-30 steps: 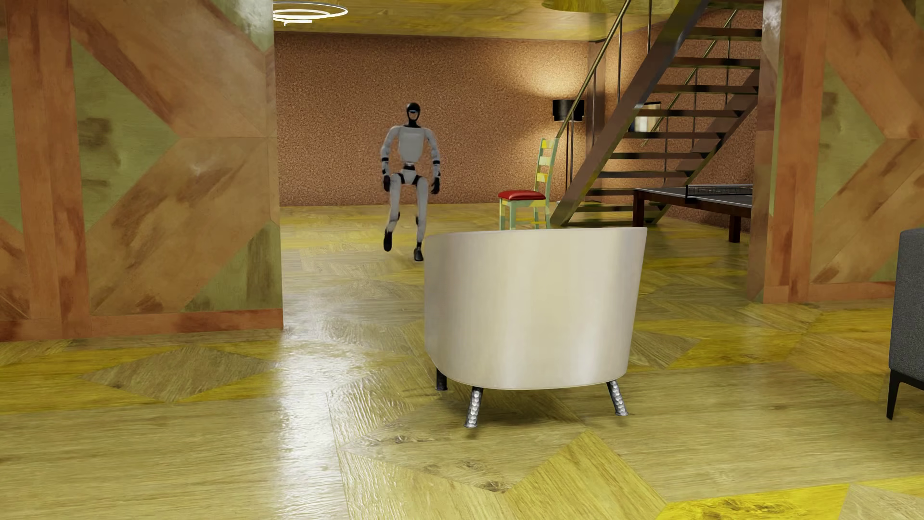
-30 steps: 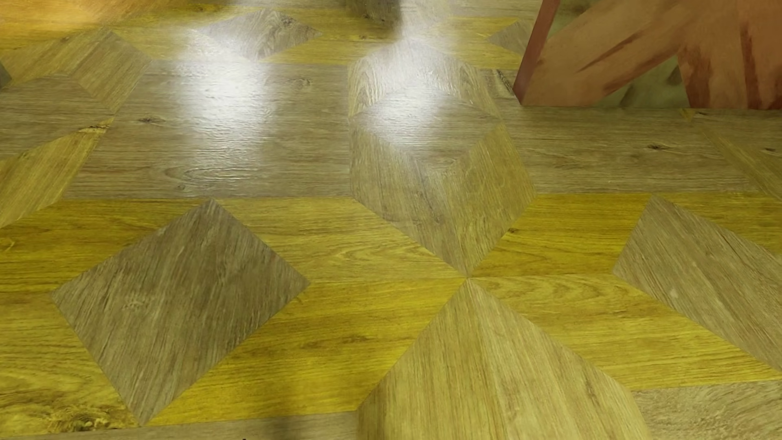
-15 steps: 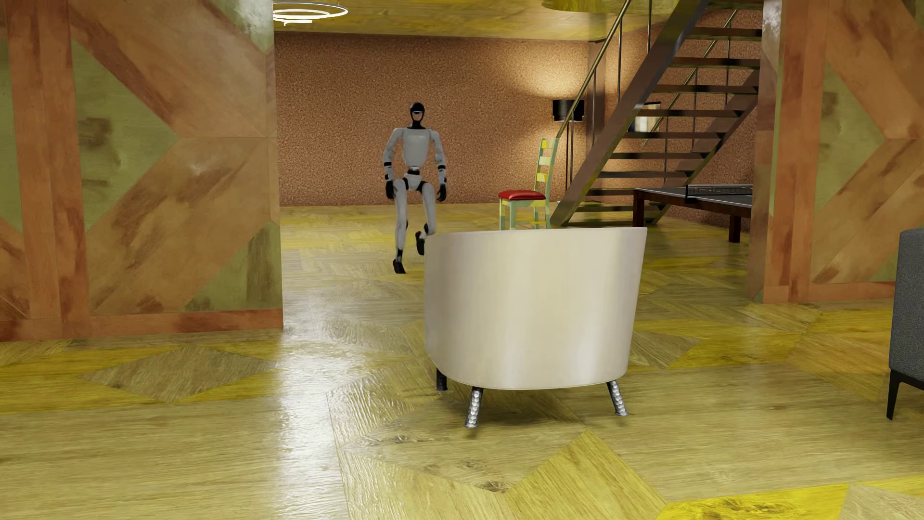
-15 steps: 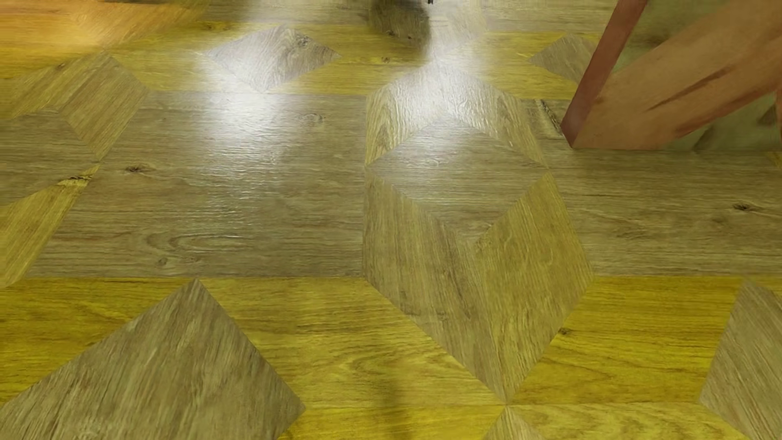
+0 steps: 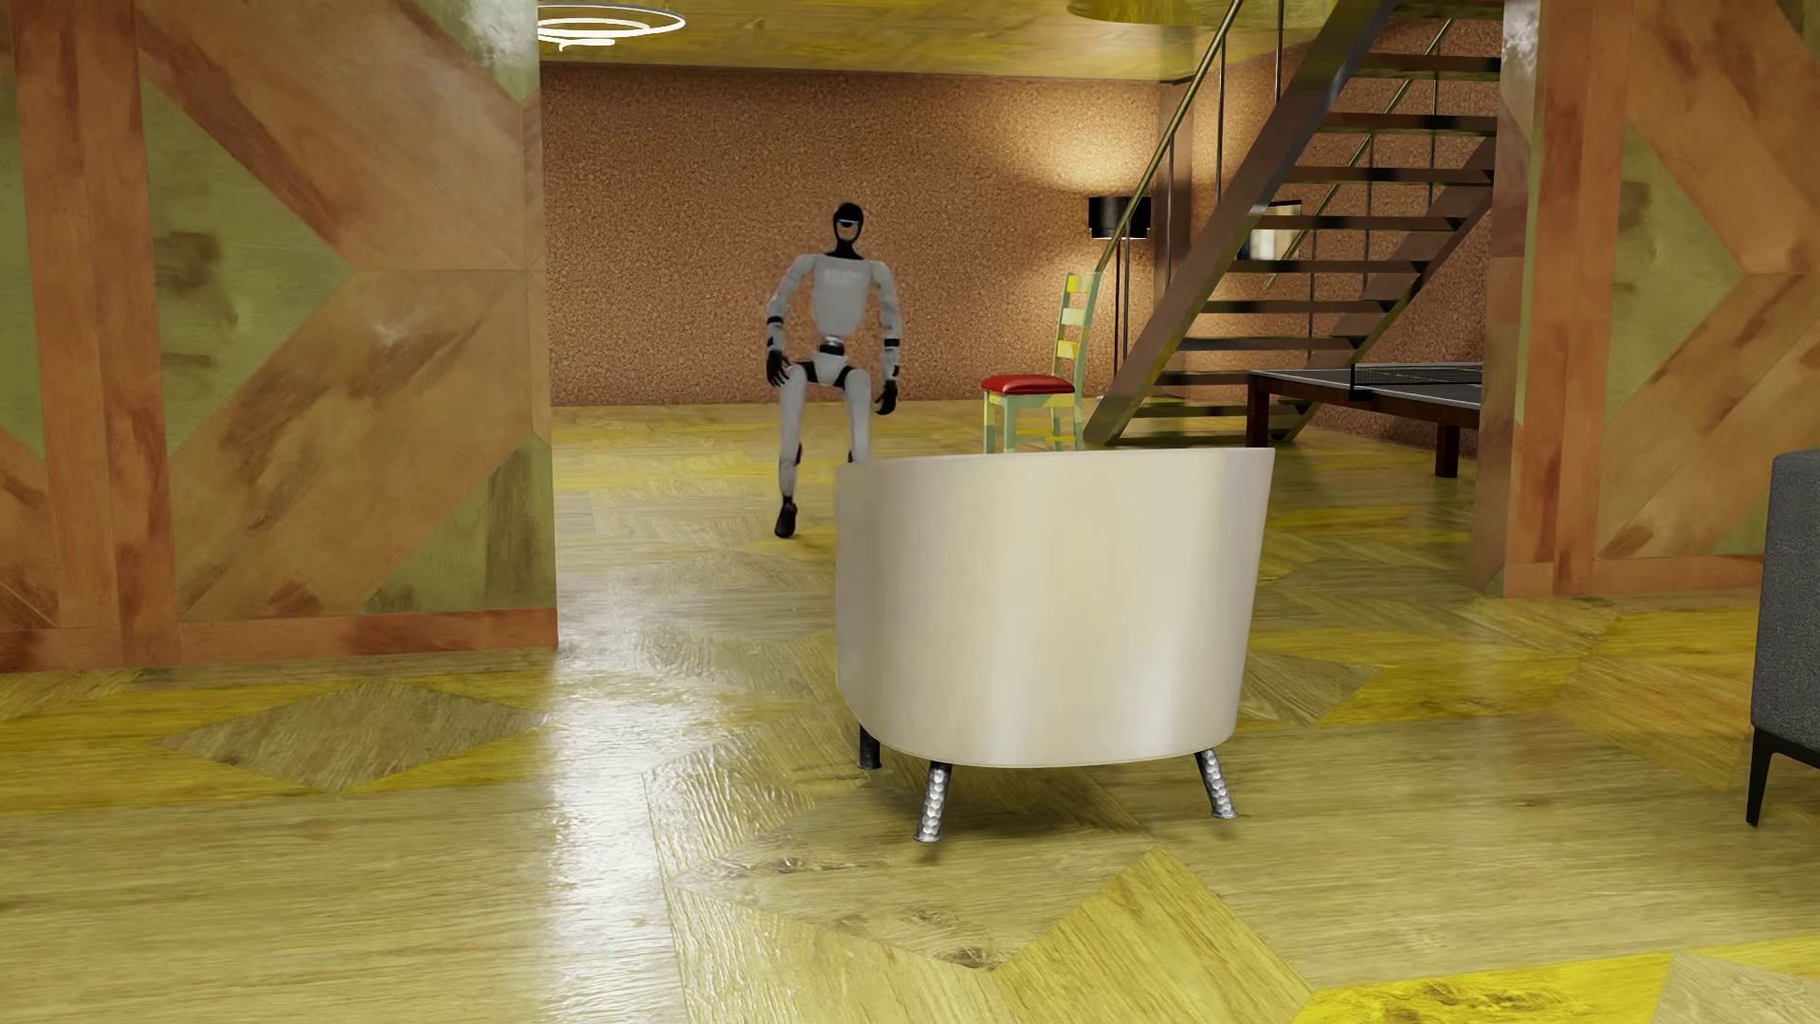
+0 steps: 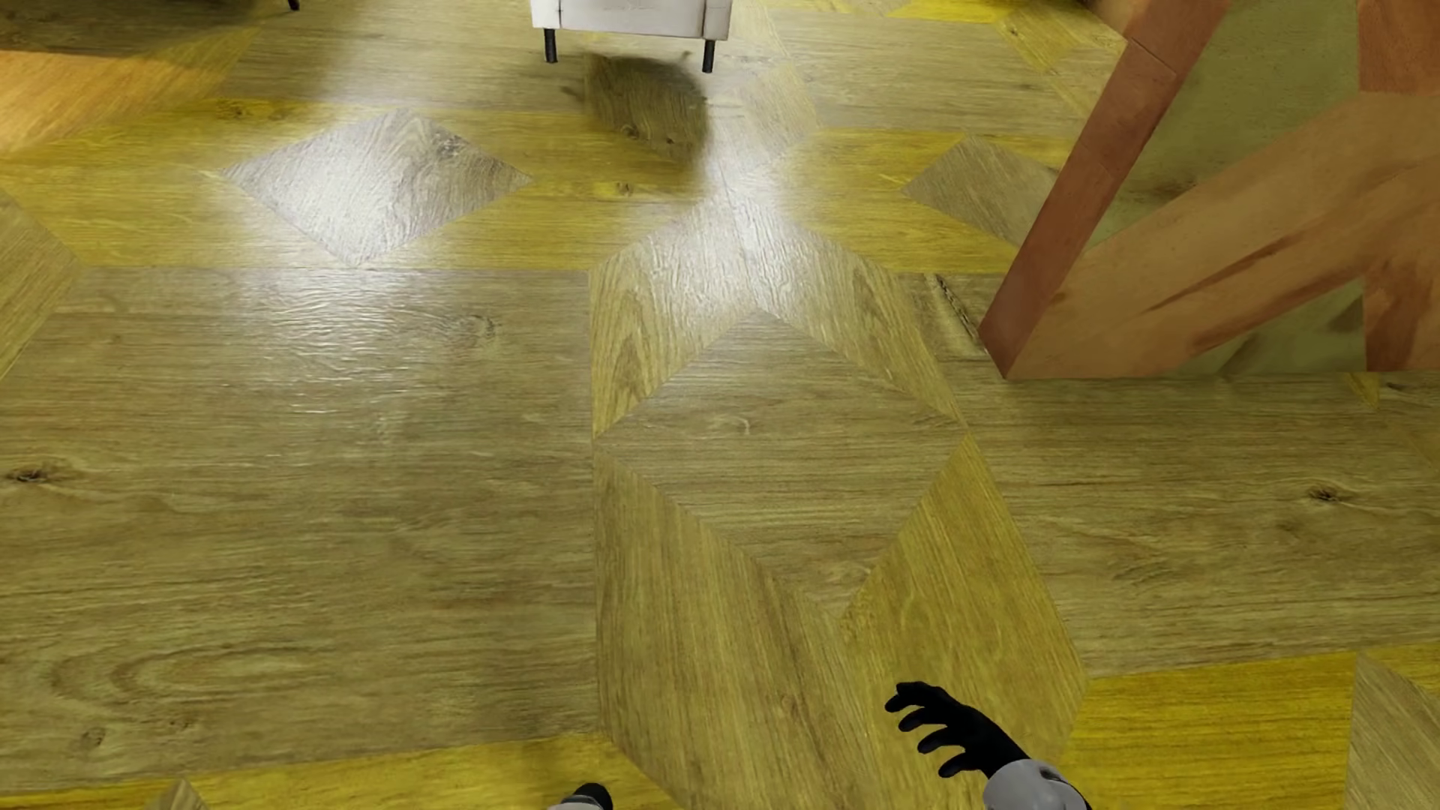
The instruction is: Go to the armchair
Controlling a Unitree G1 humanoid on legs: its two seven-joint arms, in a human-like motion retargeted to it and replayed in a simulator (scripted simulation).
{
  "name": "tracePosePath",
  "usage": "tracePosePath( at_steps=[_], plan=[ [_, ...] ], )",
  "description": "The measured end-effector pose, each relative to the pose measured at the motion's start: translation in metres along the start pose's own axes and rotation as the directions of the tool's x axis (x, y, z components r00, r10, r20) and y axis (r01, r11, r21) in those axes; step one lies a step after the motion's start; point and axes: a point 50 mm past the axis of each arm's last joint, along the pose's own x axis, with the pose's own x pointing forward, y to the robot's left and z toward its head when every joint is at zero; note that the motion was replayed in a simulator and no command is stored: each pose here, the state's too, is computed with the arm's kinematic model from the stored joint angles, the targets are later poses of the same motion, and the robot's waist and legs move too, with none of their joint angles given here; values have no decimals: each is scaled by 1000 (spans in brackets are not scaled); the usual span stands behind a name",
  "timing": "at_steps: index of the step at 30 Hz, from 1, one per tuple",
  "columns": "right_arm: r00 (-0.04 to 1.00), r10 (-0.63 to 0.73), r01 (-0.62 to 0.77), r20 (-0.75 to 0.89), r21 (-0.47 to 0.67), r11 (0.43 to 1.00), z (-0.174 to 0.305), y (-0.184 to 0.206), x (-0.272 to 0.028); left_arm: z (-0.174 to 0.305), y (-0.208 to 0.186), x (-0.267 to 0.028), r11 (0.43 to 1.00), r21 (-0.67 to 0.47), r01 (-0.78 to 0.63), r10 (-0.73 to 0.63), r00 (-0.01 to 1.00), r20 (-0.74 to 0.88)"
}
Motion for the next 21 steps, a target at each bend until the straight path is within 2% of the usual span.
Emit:
tracePosePath(
  at_steps=[2,4,6,8,12,15,18,21],
  plan=[
    [974,100,-93,-205,45,995,-52,41,-14,15,8,3,1000,-16,-22,22,999,32],
    [896,212,-192,-389,91,977,-99,86,-43,34,31,5,996,-46,-80,84,993,84],
    [862,319,-323,-394,57,945,-106,117,-63,50,62,-1,978,-133,-160,181,971,156],
    [859,379,-390,-344,41,920,-102,132,-77,58,93,-10,953,-187,-237,273,941,198],
    [880,414,-403,-234,96,910,-85,145,-92,83,150,-34,906,-211,-367,417,859,298],
    [890,401,-388,-217,99,916,-77,144,-81,101,176,-42,875,-251,-413,477,821,312],
    [906,380,-377,-187,51,925,-67,133,-66,126,180,-46,876,-254,-409,479,793,376],
    [921,348,-355,-173,-9,935,-62,114,-56,140,159,-42,911,-184,-369,412,800,436]
  ],
)
